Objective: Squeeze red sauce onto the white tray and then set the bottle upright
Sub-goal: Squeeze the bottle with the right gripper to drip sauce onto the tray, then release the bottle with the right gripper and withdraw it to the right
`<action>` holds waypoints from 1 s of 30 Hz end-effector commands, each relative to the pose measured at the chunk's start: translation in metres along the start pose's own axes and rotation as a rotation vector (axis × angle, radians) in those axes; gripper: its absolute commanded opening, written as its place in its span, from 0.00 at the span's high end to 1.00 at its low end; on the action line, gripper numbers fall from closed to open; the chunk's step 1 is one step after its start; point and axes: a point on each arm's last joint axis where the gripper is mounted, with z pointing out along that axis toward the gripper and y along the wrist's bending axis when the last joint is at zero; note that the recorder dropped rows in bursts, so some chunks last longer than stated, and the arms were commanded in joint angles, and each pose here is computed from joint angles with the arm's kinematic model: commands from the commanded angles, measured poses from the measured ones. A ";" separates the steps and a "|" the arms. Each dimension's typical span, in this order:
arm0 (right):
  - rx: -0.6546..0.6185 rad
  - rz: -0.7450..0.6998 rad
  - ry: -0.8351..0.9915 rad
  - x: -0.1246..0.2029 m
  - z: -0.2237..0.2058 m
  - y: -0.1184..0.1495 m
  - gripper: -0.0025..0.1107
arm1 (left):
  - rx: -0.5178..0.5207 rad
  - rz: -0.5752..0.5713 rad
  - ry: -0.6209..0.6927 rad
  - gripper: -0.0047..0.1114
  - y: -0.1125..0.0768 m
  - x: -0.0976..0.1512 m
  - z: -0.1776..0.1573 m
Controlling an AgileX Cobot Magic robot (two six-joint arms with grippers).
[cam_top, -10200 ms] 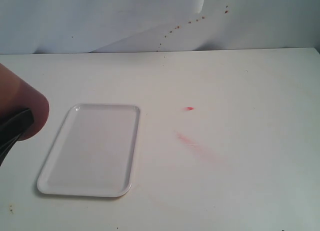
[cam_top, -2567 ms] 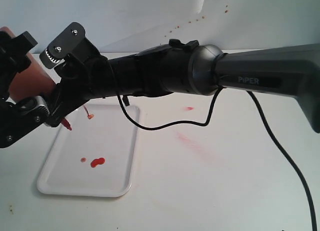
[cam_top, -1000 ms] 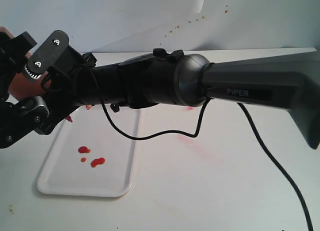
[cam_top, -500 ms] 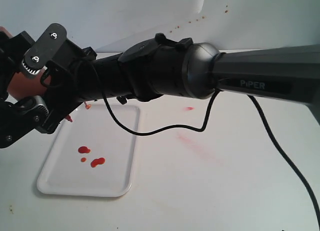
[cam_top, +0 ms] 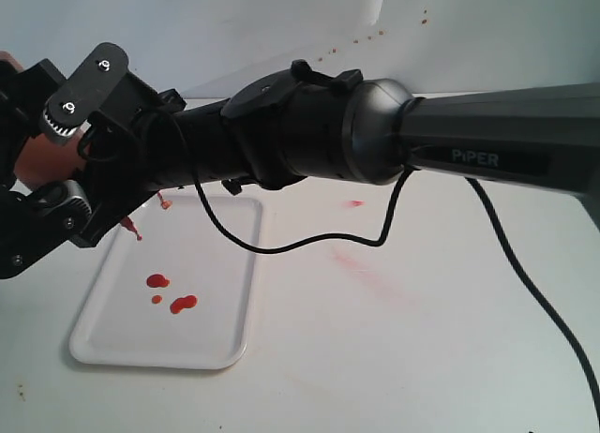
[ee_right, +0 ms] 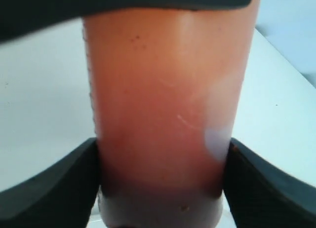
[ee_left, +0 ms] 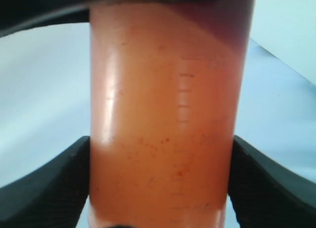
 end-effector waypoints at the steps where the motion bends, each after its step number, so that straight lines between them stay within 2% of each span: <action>1: -0.011 -0.032 -0.019 -0.009 -0.006 0.000 0.93 | -0.013 -0.003 0.028 0.96 0.002 0.005 -0.002; 3: -0.006 -0.057 -0.009 -0.008 -0.006 -0.001 0.83 | -0.013 -0.003 0.028 0.96 0.002 0.005 -0.002; 5: -0.002 -0.054 -0.008 -0.008 -0.006 -0.001 0.66 | -0.015 -0.003 0.027 0.96 0.002 0.005 -0.002; 6: -0.007 -0.042 -0.009 -0.008 -0.006 -0.001 0.48 | -0.014 -0.004 0.025 0.96 0.002 0.005 -0.002; 9: -0.007 -0.025 -0.009 -0.008 -0.006 -0.001 0.08 | -0.014 -0.004 0.025 0.96 0.002 0.005 -0.002; 10: -0.007 -0.027 -0.008 -0.008 -0.006 -0.001 0.05 | -0.014 -0.004 0.025 0.96 0.002 0.005 -0.002; 16: -0.012 -0.089 0.008 -0.012 -0.012 0.000 0.05 | -0.014 -0.004 0.025 0.96 0.002 0.005 -0.002; 22: -0.045 -0.279 0.161 -0.012 -0.029 0.002 0.05 | -0.014 -0.007 0.020 0.96 0.002 0.005 -0.002; 26: -0.016 -0.264 0.303 -0.010 -0.043 -0.002 0.08 | -0.014 -0.007 0.020 0.96 0.002 0.005 -0.002; 30: 0.024 -0.249 0.402 -0.009 -0.055 -0.006 0.15 | -0.016 -0.013 0.022 0.96 0.002 0.006 -0.003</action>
